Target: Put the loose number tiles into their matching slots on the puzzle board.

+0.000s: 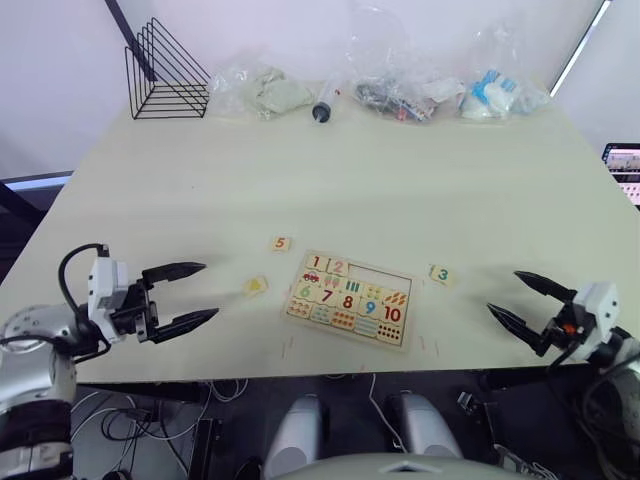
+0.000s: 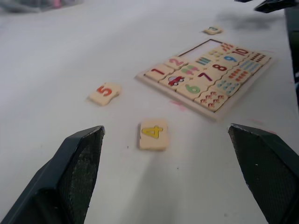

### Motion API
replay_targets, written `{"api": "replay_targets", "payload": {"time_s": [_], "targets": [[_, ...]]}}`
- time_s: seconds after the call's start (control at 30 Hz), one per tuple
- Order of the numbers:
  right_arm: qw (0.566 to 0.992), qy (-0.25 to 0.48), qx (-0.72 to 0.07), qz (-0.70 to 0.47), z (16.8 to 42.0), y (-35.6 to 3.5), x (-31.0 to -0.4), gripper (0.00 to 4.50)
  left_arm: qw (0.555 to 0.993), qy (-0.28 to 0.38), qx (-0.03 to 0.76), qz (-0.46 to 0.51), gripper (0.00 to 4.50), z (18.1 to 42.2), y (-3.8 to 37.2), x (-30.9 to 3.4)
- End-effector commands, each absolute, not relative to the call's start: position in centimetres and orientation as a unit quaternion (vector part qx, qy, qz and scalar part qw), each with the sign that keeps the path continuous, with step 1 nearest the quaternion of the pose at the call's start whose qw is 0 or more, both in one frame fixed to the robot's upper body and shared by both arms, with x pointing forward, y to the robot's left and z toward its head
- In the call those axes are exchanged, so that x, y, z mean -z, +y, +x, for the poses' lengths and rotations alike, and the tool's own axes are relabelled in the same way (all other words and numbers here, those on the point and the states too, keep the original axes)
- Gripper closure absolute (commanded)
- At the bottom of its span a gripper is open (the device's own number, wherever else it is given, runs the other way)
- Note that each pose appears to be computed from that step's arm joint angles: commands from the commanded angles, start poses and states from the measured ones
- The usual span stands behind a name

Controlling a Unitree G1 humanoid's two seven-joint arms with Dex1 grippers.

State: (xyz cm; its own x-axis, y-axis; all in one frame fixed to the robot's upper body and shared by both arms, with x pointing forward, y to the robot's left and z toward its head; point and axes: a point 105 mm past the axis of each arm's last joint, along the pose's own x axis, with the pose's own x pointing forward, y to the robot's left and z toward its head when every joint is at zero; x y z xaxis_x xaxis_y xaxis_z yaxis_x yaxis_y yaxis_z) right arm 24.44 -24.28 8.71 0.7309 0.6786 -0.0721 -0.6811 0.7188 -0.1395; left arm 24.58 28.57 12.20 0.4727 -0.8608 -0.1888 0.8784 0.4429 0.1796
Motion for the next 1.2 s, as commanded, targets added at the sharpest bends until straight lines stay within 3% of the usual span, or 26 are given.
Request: {"api": "replay_targets", "payload": {"time_s": [0.03, 0.47, 0.9, 1.2], "targets": [[0.914, -0.003, -0.395, -0.097, 25.4, -23.0, -10.4, 0.04, 0.827, 0.037, 0.543, 0.140, 0.00, 24.7, 28.4, -13.2], [0.871, 0.099, -0.459, -0.142, 29.3, -20.3, -9.6, 0.04, 0.781, 0.042, 0.601, 0.166, 0.00, 26.2, 26.8, -14.5], [0.888, 0.124, -0.418, -0.144, 30.2, -19.1, -9.1, 0.04, 0.775, 0.036, 0.609, 0.165, 0.00, 25.5, 27.0, -14.2], [0.880, 0.128, -0.432, -0.154, 30.0, -18.4, -9.0, 0.04, 0.774, 0.033, 0.610, 0.165, 0.00, 25.4, 27.0, -13.9]]}}
